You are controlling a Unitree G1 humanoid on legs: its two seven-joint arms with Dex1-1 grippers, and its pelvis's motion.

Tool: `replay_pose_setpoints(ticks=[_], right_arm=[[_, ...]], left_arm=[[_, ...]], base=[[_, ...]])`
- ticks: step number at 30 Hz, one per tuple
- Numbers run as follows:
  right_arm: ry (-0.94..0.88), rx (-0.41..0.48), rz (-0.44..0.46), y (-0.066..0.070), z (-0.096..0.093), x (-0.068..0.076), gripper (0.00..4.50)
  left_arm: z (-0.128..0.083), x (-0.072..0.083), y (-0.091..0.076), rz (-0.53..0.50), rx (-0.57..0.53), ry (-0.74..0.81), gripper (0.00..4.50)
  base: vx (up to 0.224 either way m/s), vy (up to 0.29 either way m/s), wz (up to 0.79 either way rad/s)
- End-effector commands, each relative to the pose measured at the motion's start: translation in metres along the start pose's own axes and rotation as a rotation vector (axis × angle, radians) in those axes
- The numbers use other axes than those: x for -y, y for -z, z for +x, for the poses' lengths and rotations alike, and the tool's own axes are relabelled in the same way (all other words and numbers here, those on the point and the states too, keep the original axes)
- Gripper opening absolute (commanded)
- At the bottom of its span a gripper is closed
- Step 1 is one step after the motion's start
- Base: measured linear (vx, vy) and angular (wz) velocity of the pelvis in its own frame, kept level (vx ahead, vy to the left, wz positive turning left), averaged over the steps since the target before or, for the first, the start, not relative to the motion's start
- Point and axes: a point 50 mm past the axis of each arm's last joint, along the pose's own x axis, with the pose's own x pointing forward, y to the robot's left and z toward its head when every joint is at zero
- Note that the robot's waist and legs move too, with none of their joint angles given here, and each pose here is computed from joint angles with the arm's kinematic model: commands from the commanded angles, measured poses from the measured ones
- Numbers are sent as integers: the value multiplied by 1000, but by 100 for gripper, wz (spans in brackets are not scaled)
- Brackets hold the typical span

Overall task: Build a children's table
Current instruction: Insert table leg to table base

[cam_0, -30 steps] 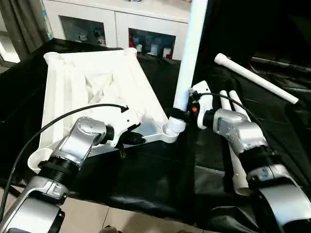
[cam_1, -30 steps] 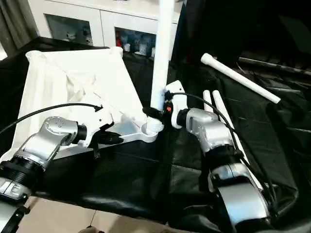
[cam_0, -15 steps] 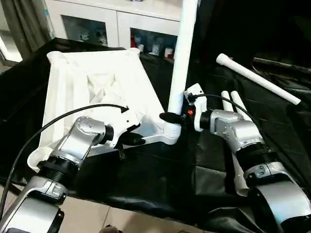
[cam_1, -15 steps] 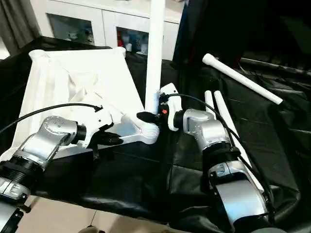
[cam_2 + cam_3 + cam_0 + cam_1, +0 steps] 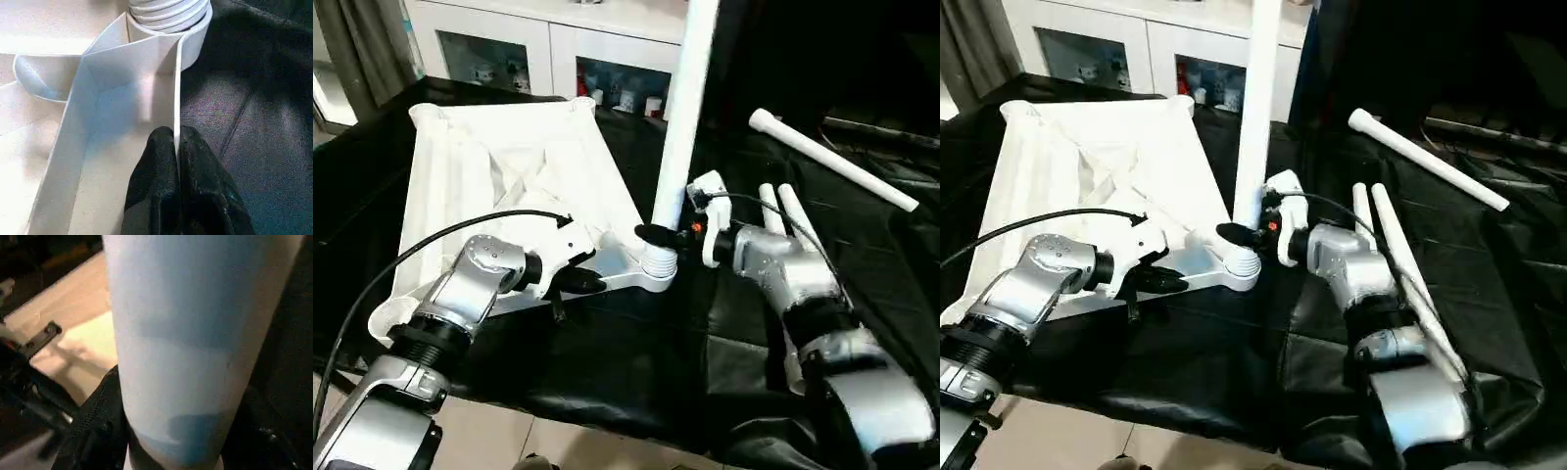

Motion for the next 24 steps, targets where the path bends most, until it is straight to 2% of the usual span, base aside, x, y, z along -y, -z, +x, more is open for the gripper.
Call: replay_pose_setpoints(ticks=[1,6,13,20,24], right_arm=[[50,12,33,16,-7,4,191],[68,67,23,25,-10,2,191],[125,169,-118,47,-13,-10,191],[131,184,-178,57,-12,-18,191],[82,142,-181,55,-6,-20,191]], left_arm=[[3,1,-3,1,33,16,0],[3,0,-4,4,30,12,0],[2,-4,-6,12,28,3,0],[2,-5,-6,15,25,1,0],[0,-6,-5,20,18,8,0]], base=[[0,0,0],[0,0,0],[0,0,0],[0,0,0],[0,0,0]])
